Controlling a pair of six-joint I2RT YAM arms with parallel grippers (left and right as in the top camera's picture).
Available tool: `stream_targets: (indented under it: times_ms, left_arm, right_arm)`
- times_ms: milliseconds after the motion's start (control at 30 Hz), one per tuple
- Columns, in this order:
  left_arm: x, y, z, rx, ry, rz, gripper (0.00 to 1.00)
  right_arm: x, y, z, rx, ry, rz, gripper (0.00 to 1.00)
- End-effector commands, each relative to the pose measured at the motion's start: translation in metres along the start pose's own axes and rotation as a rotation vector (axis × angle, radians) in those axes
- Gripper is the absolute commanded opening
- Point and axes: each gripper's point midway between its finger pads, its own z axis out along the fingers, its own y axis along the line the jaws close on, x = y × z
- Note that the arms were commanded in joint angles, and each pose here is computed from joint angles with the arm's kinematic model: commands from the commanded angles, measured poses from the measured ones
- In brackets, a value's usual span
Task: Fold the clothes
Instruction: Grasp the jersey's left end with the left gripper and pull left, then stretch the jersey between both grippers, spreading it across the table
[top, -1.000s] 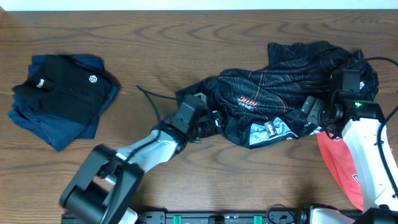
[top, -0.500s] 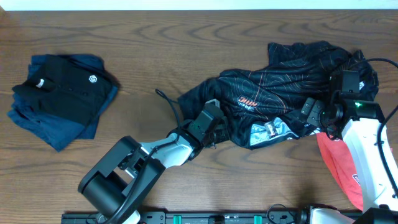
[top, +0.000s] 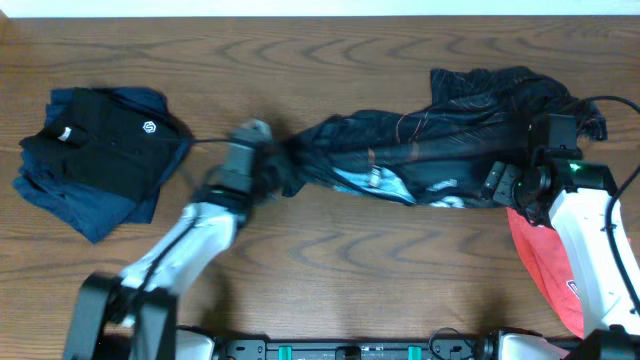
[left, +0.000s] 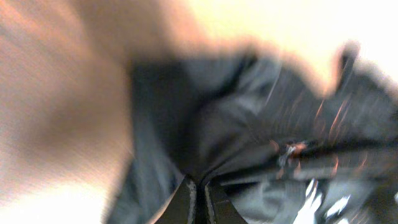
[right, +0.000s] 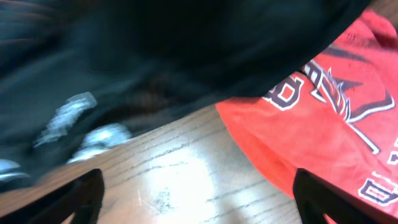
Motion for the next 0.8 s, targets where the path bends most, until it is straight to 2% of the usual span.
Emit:
stream_targets:
  times_ms: [0, 100, 267, 400, 467, 500, 633, 667, 700, 733, 767]
  left_arm:
    - [-0.05, 0.017, -0.029, -0.022, -0.144, -0.009, 0.06]
    - [-0.062, 0.032, -0.04, -0.055, -0.172, -0.041, 0.06]
    - [-0.061, 0.053, -0.043, -0.123, -0.161, -0.065, 0.06]
    - [-0.071, 0.063, -0.047, -0.183, -0.217, -0.065, 0.06]
    - [-0.086, 0.069, -0.054, -0.231, -0.27, -0.041, 0.06]
    - [-0.094, 0.073, -0.059, -0.262, -0.294, -0.034, 0.06]
    - [-0.112, 0.075, -0.073, -0.305, -0.32, -0.057, 0.06]
    - [-0.112, 0.074, -0.074, -0.309, -0.315, -0.057, 0.06]
    - [-0.112, 0.074, -0.075, -0.311, -0.312, -0.055, 0.06]
    - [-0.112, 0.074, -0.075, -0.314, -0.31, -0.043, 0.06]
    - [-0.112, 0.076, -0.075, -0.323, -0.309, -0.031, 0.06]
  right_arm:
    - [0.005, -0.006, 0.015, 0.032, 0.03, -0.014, 0.9]
    - [0.003, -0.002, 0.027, 0.026, 0.027, -0.024, 0.9]
    - [-0.016, 0.007, 0.038, 0.003, -0.036, -0.028, 0.93]
    - [-0.039, 0.016, 0.043, -0.024, -0.121, -0.075, 0.88]
    - [-0.047, 0.013, 0.049, 0.001, -0.142, -0.089, 0.79]
    - [-0.049, 0.011, 0.053, 0.01, -0.144, -0.083, 0.7]
    - [-0.056, 0.006, 0.074, -0.003, -0.13, -0.032, 0.49]
    - [-0.058, 0.005, 0.078, -0.008, -0.129, -0.024, 0.39]
    - [-0.059, 0.003, 0.084, -0.003, -0.125, -0.016, 0.18]
    - [-0.059, 0.0, 0.088, 0.003, -0.119, -0.008, 0.01]
    - [-0.06, -0.002, 0.092, 0.006, -0.117, -0.002, 0.01]
